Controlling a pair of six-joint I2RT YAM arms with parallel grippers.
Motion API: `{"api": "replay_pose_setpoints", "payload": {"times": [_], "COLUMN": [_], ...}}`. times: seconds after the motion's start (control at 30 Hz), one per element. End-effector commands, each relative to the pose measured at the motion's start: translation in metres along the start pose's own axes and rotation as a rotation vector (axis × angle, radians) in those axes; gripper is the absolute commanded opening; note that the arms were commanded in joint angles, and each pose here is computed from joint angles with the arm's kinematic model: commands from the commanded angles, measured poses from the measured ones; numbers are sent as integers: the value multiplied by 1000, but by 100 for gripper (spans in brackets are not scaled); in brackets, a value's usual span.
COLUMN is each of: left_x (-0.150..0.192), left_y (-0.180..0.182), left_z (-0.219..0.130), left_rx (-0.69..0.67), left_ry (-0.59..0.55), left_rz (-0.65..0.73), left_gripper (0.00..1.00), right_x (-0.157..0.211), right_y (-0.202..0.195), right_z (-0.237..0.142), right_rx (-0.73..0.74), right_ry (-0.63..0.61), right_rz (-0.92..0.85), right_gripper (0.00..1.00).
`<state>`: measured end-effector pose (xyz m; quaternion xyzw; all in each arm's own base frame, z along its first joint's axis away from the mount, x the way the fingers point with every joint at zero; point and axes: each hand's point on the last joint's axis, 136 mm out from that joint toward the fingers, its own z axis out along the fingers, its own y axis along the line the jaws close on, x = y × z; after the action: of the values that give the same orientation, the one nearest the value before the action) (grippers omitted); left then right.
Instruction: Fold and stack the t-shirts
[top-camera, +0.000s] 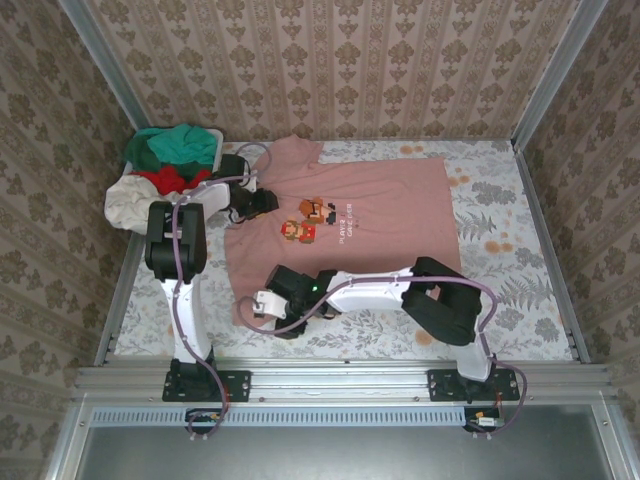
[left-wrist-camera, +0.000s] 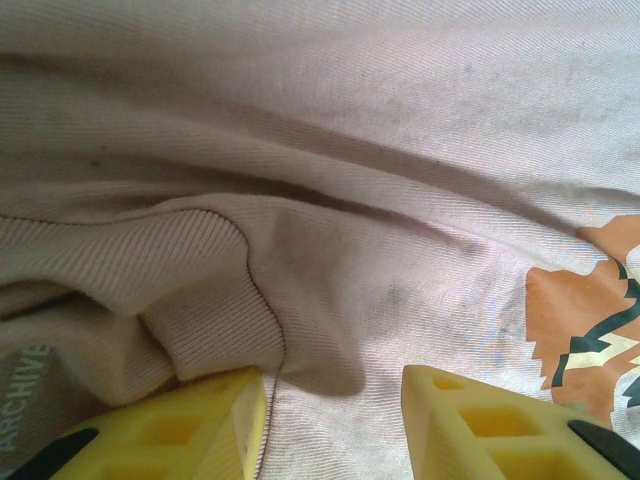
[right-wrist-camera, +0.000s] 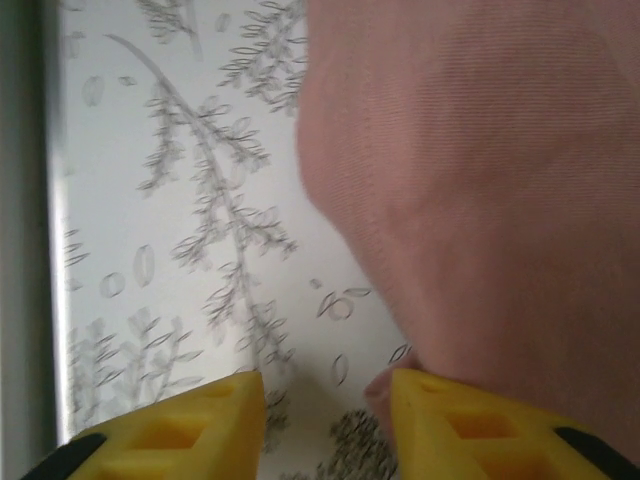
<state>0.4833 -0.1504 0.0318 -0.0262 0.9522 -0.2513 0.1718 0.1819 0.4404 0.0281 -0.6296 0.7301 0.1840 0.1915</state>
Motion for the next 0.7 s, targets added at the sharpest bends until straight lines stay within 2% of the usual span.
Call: {"api": "replay_pose_setpoints", "payload": {"times": [0.0, 0.07, 0.13, 0.17, 0.27, 0.4, 0.67], "left_x": [31, 31, 31, 31, 32, 32, 30], "left_y": [33, 32, 32, 32, 33, 34, 36], "left_z": [17, 17, 17, 17, 18, 18, 20], "left_rx": [-83, -81, -82, -83, -85, -86, -87], "left_ry": [116, 119, 120, 121, 125, 126, 124], "left_rz": [-49, -46, -46, -46, -46, -48, -54], "left_gripper": [43, 43, 43, 43, 43, 43, 43], "right_x": [7, 15, 23, 26, 28, 18, -9], "right_y": [-8, -7, -10, -11, -12, -8, 30], "right_z": [12, 17, 21, 23, 20, -7, -64], "right_rx": [17, 20, 35, 40, 57, 73, 0], "right_ry": [38, 59, 91, 106, 122, 83, -44], "right_rz": [3, 6, 7, 10, 7, -11, -54], "right_gripper": [37, 43, 40, 37, 16, 2, 0]}}
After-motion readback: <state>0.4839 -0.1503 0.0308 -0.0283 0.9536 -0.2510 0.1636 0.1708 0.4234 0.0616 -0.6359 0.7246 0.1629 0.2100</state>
